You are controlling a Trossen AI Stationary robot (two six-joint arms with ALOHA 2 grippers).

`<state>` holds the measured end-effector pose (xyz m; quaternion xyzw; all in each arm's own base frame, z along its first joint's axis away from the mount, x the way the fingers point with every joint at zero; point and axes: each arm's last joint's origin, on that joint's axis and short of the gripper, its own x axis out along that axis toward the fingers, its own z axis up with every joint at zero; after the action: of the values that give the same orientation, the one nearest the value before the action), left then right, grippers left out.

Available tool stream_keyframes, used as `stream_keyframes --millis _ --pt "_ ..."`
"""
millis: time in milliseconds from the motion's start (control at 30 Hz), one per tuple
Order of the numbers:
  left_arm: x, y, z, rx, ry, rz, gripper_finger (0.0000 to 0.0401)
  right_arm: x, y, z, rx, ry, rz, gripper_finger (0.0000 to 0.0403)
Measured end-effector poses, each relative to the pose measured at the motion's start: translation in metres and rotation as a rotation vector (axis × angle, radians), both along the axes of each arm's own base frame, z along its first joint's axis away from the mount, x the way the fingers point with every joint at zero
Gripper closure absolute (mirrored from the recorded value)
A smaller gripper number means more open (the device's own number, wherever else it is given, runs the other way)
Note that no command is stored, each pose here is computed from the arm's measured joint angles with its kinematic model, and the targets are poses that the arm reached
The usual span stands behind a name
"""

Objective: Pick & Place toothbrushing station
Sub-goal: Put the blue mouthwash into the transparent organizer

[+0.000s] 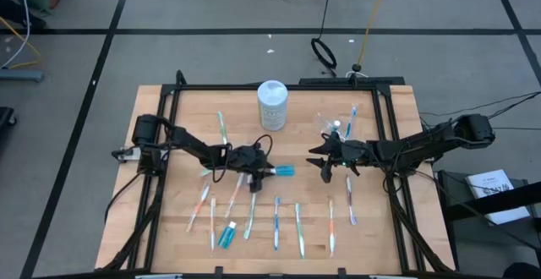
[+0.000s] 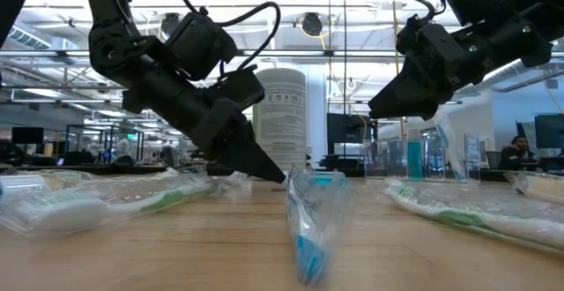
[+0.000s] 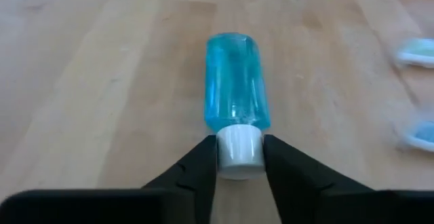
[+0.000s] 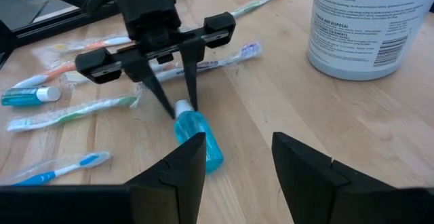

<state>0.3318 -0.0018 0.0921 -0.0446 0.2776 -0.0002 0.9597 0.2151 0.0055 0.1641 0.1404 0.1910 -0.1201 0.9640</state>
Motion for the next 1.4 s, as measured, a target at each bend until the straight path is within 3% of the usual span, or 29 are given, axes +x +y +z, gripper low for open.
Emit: stream_keyframes --millis 167,333,533,900,1067,1233,1400 --pt "0.000 0.006 0.000 -0.019 0.002 0.025 0.0304 0.000 0.001 -0.001 0.017 0.017 0.039 0.0238" --pt "0.000 0.004 0.001 -0.004 -0.006 0.009 0.0296 -0.003 0.007 0.001 0.109 0.022 0.238 0.0238" --pt "0.016 -0.007 0.030 0.074 -0.026 -0.059 0.0295 -0.013 0.007 0.016 0.120 -0.027 0.259 0.0238" --pt "0.055 -0.006 0.141 0.602 0.195 -0.143 0.0295 -0.042 0.017 0.017 0.283 0.137 0.229 0.0238" --pt "0.067 0.010 0.187 0.819 0.162 -0.129 0.0295 -0.049 0.022 0.007 0.294 0.190 0.253 0.0238" --pt "0.075 0.030 0.206 1.002 0.183 -0.186 0.0295 -0.054 0.024 -0.002 0.381 0.226 0.231 0.0238" --pt "0.099 0.048 0.204 1.169 0.271 -0.220 0.0295 -0.056 0.025 -0.004 0.403 0.235 0.263 0.0238"
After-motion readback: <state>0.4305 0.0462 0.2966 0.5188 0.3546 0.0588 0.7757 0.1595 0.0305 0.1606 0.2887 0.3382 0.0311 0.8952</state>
